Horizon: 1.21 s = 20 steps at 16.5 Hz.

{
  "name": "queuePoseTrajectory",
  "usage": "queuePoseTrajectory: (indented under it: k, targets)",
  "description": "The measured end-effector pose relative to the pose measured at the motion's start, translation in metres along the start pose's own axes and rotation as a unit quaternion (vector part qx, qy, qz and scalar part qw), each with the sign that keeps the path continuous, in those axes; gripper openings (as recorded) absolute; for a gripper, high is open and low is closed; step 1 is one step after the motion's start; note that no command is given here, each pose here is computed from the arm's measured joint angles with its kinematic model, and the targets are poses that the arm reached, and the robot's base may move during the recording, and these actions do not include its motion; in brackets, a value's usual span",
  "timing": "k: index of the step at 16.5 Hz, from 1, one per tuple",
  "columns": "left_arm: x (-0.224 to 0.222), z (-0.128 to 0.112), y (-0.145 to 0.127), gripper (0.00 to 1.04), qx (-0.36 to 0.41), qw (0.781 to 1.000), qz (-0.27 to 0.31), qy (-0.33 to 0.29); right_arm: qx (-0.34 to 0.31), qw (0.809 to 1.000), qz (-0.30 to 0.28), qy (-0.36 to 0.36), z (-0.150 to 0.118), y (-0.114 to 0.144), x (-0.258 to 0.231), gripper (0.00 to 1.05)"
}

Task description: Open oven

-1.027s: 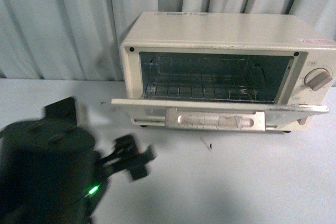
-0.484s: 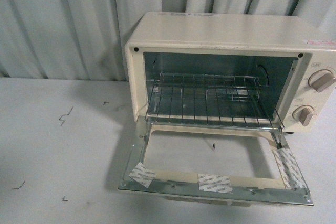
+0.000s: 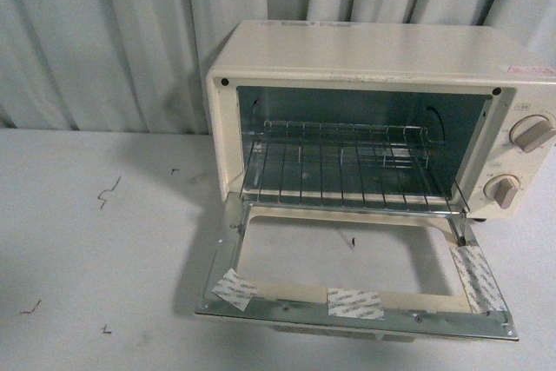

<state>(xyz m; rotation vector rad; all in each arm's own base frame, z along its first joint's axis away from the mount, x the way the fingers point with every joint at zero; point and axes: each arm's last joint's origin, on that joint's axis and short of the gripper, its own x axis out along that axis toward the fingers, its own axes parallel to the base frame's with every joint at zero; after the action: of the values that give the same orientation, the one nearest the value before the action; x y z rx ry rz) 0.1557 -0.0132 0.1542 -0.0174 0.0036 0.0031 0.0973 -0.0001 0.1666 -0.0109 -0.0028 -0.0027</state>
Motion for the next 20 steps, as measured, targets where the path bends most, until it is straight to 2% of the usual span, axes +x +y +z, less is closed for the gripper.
queuePoseTrajectory:
  k: [4, 6, 20]
  targets:
    - [-0.003, 0.003, 0.001, 0.02, 0.0, 1.0, -0.002, -0.003, 0.0, 1.0, 0.0, 0.0, 0.0, 0.0, 0.0, 0.98]
    - [-0.014, 0.008, 0.014, 0.02, 0.0, 1.0, 0.01, 0.007, 0.0, 1.0, 0.0, 0.0, 0.0, 0.0, 0.0, 0.98]
    - [-0.045, 0.015, 0.013, 0.02, 0.0, 1.0, -0.002, -0.006, 0.0, 1.0, 0.0, 0.0, 0.0, 0.0, 0.0, 0.98]
